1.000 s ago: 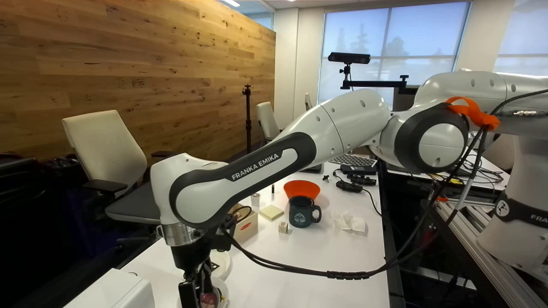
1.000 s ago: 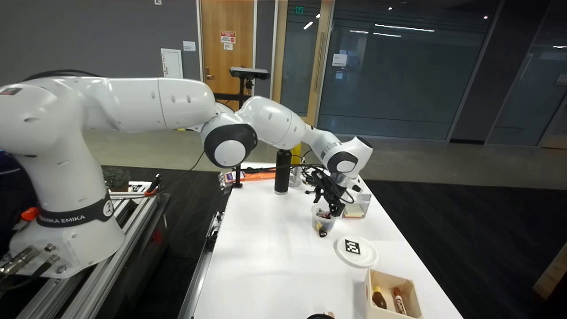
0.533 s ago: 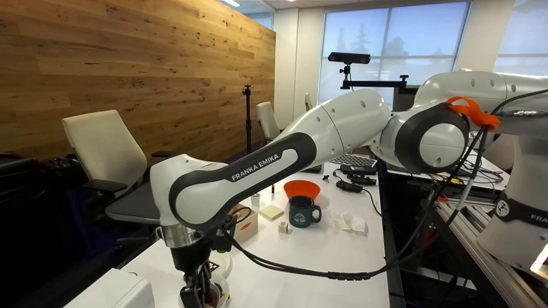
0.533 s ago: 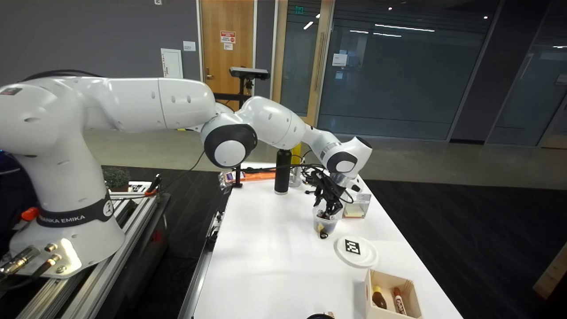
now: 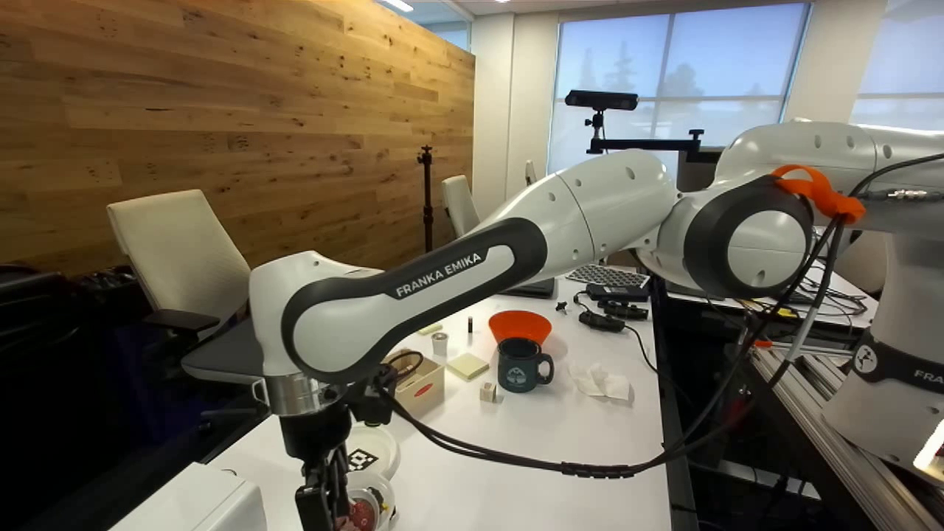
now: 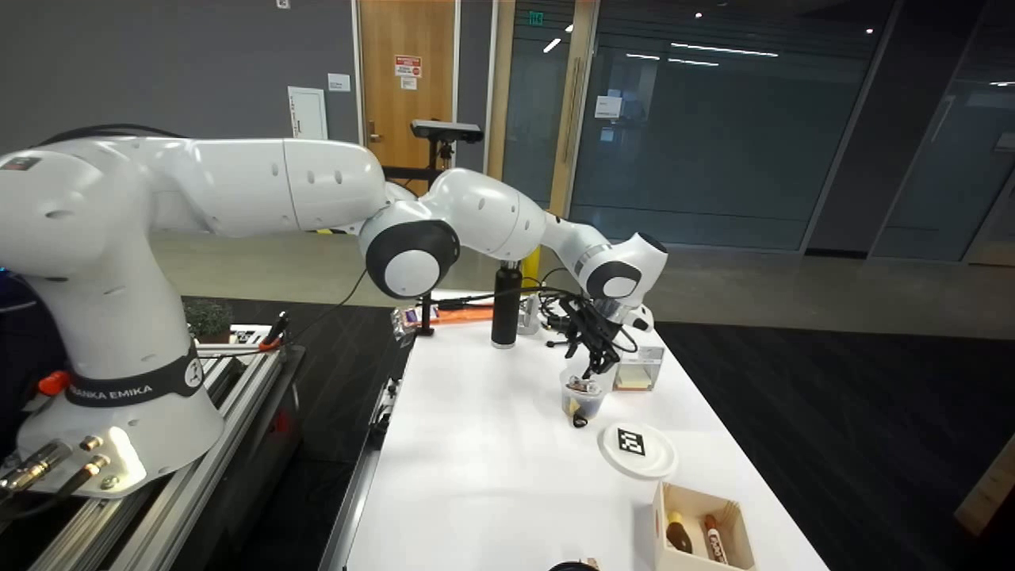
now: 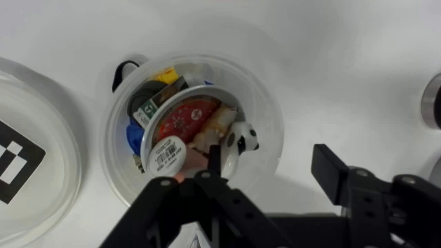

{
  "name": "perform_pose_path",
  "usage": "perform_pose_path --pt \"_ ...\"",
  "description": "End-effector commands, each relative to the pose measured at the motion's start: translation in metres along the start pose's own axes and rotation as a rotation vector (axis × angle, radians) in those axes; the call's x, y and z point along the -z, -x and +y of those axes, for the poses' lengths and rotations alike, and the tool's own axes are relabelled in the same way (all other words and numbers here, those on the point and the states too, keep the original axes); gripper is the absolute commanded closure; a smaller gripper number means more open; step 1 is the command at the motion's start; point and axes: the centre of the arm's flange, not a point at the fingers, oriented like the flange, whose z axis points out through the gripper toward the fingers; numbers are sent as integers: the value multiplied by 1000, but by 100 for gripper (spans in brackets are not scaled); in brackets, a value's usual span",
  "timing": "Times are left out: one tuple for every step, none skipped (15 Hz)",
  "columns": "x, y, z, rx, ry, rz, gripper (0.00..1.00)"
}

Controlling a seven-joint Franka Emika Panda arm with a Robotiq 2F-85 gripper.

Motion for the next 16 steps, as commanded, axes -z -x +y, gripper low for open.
perform_pose_path --pt "15 -22 2 20 -20 37 20" --pt "16 -25 7 9 -22 40 30" --pt "17 -26 11 -1 -23 39 35" --pt "17 -27 17 -8 -23 39 46" --pt "16 -28 23 -17 -27 38 56" --pt "15 -28 28 -26 -30 37 54" --pt "14 -28 32 -30 -29 34 52" --pt "13 -27 36 -38 -33 31 50" --pt "10 -27 40 -44 -37 27 44" --pt "8 -27 42 -47 -39 20 45" --pt "5 -27 43 -46 -40 16 42" --pt "3 -27 43 -45 -42 10 44" --pt "1 -26 42 -45 -45 6 45" --pt "-1 -26 42 -43 -46 3 46" --pt "-2 -27 41 -42 -47 3 46" --pt "-2 -27 41 -41 -47 3 47"
